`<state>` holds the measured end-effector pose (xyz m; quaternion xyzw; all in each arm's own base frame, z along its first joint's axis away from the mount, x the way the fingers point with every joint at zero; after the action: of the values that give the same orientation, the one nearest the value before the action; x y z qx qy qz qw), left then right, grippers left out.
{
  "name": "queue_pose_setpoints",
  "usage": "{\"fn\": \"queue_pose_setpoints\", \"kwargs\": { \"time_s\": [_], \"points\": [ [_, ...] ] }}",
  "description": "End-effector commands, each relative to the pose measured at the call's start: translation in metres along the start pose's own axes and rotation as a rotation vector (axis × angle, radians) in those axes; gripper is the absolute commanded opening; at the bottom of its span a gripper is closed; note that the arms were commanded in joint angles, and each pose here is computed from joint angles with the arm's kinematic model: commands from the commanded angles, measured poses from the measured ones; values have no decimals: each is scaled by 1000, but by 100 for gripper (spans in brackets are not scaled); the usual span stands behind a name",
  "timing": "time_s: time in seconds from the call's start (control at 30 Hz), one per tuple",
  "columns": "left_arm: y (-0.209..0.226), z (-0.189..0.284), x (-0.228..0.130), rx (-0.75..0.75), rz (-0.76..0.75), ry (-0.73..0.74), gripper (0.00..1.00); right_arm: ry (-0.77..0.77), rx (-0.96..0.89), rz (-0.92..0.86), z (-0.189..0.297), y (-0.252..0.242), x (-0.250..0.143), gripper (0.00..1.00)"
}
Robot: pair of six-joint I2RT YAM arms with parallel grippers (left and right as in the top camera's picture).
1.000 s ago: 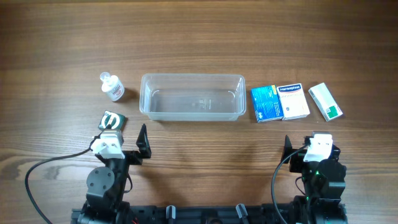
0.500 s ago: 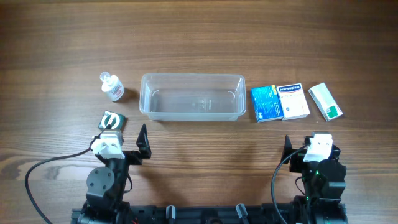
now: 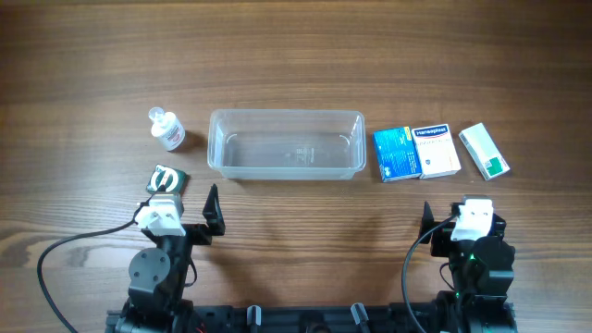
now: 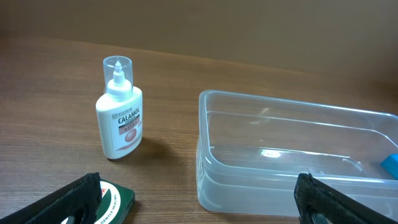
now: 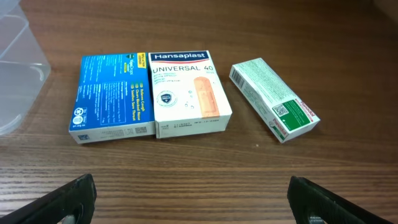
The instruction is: Pack container
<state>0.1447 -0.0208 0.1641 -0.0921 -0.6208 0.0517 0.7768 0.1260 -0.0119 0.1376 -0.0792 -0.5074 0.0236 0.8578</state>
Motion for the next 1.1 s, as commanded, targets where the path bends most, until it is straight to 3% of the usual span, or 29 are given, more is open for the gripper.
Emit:
{"fn": "queue_pose_setpoints", "kwargs": {
  "time_s": [0.0,0.2,0.3,0.47,0.6,0.73,0.9,1.0,1.07],
  "points": [
    [0,0,-1,10,0,3,100,-2,4,20,1,0,1,100],
    [0,0,-1,10,0,3,100,-5,3,21,1,0,2,100],
    [0,0,-1,10,0,3,100,-107,74,-32,1,4,16,100],
    [0,0,-1,10,0,3,100,-209,511,-356,14,33,41,100],
    [0,0,-1,10,0,3,100,-124,587,-610,16,36,40,100],
    [0,0,-1,10,0,3,100,-221,632,-568,22,36,55,100],
    [0,0,-1,10,0,3,100,-388,607,-457,52,25,104,100],
    [0,0,-1,10,0,3,100,-375,547,-365,65,16,139,100],
    [0,0,-1,10,0,3,100,-280,470,-323,66,7,169,100]
  ]
}}
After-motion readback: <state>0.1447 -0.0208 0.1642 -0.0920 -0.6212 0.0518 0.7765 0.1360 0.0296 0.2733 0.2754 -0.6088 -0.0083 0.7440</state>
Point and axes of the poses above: each gripper's point midway between its finger pads, its own z axis back along the fingers, its own y axis along the line the jaws close on, x = y × z, the point moved 9 cm from there along z, back along the fingers, and after that the axes turned 2 degrees about z, right-handed, at the moved point
